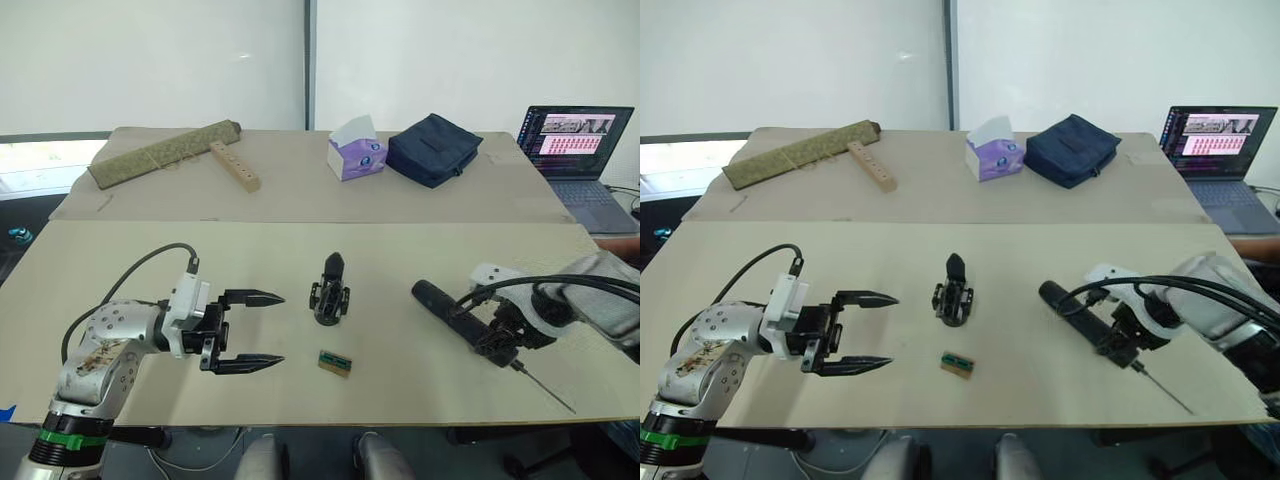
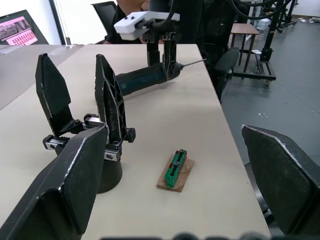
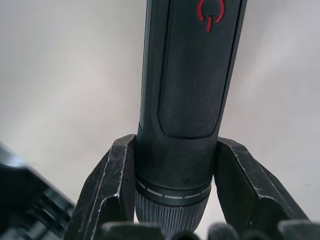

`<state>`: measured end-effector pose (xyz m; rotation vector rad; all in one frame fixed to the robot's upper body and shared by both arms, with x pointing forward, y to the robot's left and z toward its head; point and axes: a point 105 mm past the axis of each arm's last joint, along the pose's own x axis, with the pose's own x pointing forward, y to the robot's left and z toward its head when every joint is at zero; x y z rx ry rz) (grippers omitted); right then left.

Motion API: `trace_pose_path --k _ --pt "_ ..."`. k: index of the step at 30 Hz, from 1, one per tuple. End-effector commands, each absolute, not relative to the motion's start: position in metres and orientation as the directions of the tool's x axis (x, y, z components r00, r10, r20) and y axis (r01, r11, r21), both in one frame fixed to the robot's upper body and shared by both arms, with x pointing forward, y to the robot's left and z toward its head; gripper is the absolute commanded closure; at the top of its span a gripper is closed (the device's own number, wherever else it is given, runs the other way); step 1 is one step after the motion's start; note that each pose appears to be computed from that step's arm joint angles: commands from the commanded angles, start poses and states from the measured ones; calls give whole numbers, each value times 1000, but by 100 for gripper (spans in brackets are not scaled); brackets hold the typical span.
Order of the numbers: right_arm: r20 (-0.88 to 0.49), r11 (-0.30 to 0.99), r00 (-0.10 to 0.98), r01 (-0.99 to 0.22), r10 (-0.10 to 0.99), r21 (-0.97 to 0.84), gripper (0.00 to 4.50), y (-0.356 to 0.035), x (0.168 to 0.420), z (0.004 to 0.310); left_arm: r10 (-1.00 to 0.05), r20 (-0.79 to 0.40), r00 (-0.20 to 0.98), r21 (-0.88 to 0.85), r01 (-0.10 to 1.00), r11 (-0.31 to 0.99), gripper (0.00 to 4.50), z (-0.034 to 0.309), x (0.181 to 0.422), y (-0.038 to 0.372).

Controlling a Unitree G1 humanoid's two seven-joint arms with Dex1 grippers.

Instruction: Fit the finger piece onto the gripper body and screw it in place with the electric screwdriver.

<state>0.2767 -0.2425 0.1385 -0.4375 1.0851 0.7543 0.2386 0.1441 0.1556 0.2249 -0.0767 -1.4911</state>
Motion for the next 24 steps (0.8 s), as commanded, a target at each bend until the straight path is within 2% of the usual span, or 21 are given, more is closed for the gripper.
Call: trace_pose_path --k 1,3,5,9,12,14,18,21,24 --pt "-675 604 430 -796 600 31 268 -227 277 212 -993 -86 80 246 968 57 0 164 242 151" --pt "-460 560 478 -827 748 50 268 -220 268 241 -992 -94 80 246 968 55 0 161 244 153" --pt "-349 557 507 -829 788 53 268 -219 257 249 -991 -115 74 242 969 44 0 156 246 155" --pt "-108 418 421 -907 900 -54 268 -178 224 253 -981 -182 71 222 975 29 0 138 247 162" --pt "-20 385 395 -904 918 -186 268 -152 212 248 -974 -212 80 220 975 32 0 128 249 164" --pt "26 318 323 -910 946 -267 268 -134 202 246 -969 -224 100 218 975 50 0 122 252 164" --pt "196 309 256 -895 947 -323 268 -108 201 249 -955 -273 117 199 978 63 0 107 256 160" --pt "206 215 146 -904 968 -371 268 -93 198 237 -955 -283 91 196 980 35 0 97 255 146" --pt "221 194 115 -905 968 -378 268 -86 203 228 -952 -288 100 210 977 39 0 91 261 134"
